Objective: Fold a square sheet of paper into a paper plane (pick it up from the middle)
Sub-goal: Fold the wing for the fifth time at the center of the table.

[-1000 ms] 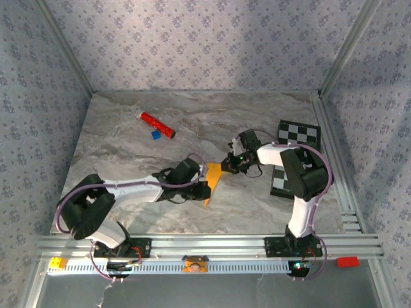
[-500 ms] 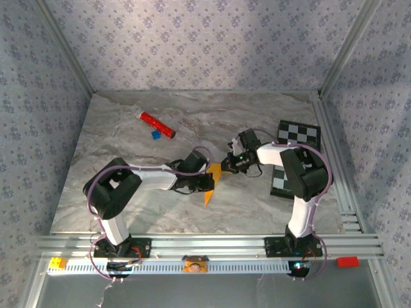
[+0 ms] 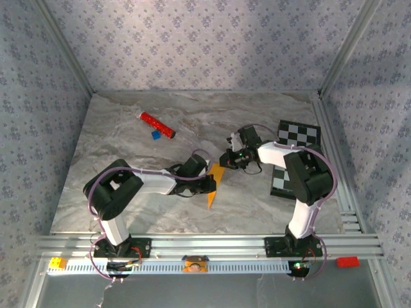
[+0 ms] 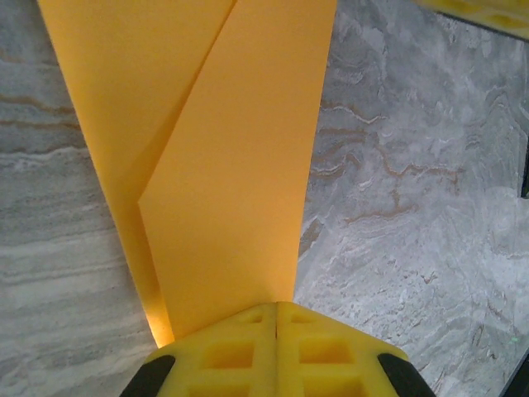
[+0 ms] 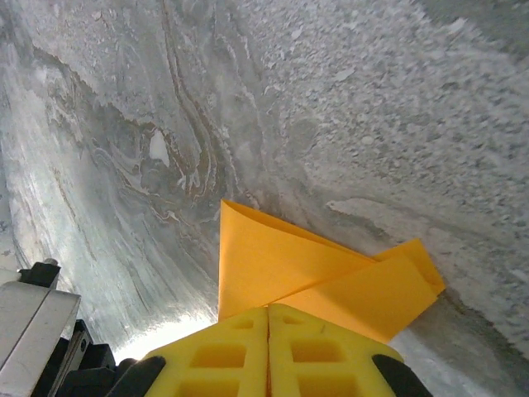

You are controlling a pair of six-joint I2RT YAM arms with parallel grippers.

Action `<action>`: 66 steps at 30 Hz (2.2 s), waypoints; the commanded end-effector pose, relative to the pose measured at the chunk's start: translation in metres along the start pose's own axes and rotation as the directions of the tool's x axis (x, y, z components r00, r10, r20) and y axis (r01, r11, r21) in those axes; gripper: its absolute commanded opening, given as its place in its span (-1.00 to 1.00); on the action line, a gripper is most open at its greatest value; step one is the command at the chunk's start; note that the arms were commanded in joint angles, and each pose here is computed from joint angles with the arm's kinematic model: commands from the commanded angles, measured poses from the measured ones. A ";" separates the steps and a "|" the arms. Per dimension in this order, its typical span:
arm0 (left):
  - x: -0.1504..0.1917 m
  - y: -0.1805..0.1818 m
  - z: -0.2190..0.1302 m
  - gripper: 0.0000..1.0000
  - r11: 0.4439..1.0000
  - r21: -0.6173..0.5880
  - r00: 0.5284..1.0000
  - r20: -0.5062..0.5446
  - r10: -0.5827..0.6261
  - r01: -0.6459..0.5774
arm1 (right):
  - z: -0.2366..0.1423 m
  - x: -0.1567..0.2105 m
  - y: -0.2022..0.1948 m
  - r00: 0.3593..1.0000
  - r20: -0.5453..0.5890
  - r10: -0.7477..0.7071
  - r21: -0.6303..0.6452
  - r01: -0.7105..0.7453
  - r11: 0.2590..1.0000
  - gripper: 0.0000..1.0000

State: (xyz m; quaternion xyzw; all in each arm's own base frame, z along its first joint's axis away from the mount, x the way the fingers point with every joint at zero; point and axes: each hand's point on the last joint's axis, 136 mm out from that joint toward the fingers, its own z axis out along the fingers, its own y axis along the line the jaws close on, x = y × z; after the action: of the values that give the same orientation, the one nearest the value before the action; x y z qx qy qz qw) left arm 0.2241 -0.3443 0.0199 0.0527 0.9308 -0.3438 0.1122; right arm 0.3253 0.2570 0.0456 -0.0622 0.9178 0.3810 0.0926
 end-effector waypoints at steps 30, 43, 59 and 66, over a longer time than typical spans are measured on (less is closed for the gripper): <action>-0.016 -0.017 -0.024 -0.96 0.998 -0.062 0.998 0.057 0.030 -0.027 | -0.062 -0.001 -0.016 0.979 0.202 0.012 0.123 -0.037 0.992 -0.60; -0.033 -0.007 -0.064 -0.69 0.998 -0.066 0.989 0.148 0.005 0.004 | -0.057 0.032 -0.009 0.982 0.174 0.077 0.087 -0.093 0.992 -0.57; -0.019 0.017 -0.052 -0.51 0.997 -0.033 0.997 0.034 -0.071 0.072 | -0.032 0.042 0.002 0.995 0.068 0.078 0.044 -0.081 0.996 -0.55; -0.012 0.021 -0.042 -0.54 0.996 -0.044 0.997 -0.025 -0.074 0.073 | -0.023 0.047 0.002 0.996 0.045 0.075 0.057 -0.078 0.995 -0.56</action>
State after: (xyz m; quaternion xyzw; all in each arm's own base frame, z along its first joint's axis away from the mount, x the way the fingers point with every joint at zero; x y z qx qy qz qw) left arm 0.2323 -0.2929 0.0372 0.0058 0.9431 -0.3169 0.1006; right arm 0.2719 0.2338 0.0486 -0.0145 0.9299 0.3536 0.1002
